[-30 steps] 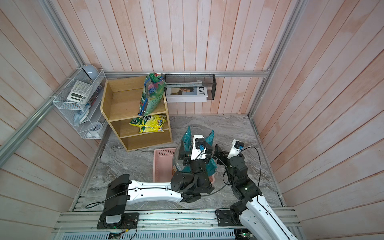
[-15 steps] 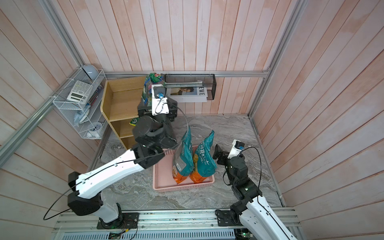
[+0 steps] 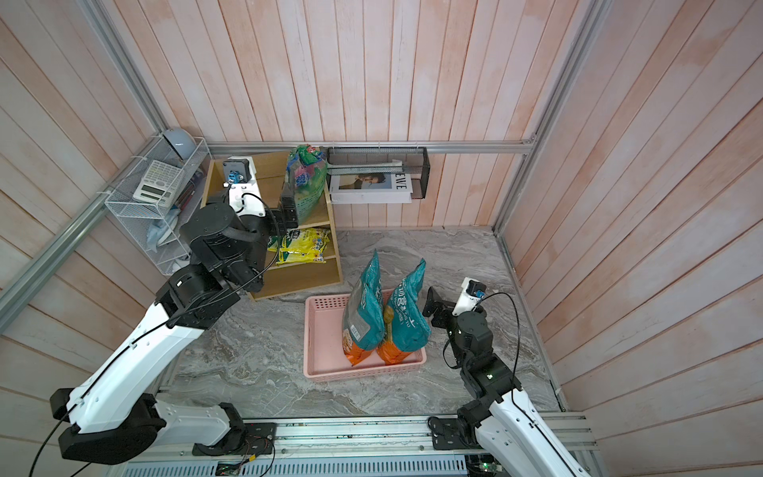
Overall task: Take down the fertilizer bag from the shelf
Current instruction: Pick up the fertilizer bag from the shelf.
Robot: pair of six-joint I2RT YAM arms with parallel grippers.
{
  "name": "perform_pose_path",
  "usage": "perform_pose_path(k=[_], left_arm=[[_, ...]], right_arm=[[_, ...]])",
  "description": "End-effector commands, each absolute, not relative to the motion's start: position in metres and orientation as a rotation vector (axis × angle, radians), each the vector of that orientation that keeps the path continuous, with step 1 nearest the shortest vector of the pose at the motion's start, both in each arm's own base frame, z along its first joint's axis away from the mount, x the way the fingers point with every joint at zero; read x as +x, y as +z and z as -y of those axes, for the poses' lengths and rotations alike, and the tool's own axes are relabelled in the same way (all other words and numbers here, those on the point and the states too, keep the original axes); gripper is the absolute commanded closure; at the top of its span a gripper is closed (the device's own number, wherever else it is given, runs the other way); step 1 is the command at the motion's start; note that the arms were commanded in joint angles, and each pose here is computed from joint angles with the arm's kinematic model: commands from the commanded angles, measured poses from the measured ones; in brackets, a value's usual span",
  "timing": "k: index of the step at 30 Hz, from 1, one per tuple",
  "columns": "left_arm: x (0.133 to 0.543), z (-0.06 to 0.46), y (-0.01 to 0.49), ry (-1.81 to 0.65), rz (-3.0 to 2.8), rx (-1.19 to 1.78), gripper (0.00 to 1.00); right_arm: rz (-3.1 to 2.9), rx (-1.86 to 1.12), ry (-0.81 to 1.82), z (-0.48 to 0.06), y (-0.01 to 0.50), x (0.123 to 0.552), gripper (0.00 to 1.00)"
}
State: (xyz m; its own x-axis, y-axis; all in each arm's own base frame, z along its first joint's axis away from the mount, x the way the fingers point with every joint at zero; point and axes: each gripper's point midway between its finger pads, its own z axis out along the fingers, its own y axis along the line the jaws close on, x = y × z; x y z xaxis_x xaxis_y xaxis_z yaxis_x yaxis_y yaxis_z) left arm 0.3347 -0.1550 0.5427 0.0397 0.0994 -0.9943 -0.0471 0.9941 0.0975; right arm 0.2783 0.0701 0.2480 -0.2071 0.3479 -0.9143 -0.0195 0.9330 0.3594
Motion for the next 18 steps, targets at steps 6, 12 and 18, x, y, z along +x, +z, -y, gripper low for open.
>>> perform_pose_path(k=[6, 12, 18], left_arm=[[0.387, 0.158, 0.510, 0.065, -1.646, 0.108, 0.01], [0.403, 0.174, 0.505, 0.007, -1.674, 0.155, 0.02], [0.409, 0.184, 0.513, -0.037, -1.630, 0.163, 0.02]], right_arm=[[-1.749, 0.239, 0.356, -0.072, 0.248, 0.277, 0.02], [-1.752, 0.236, 0.349, -0.073, 0.248, 0.278, 0.02], [-1.753, 0.229, 0.359, -0.075, 0.249, 0.278, 0.02]])
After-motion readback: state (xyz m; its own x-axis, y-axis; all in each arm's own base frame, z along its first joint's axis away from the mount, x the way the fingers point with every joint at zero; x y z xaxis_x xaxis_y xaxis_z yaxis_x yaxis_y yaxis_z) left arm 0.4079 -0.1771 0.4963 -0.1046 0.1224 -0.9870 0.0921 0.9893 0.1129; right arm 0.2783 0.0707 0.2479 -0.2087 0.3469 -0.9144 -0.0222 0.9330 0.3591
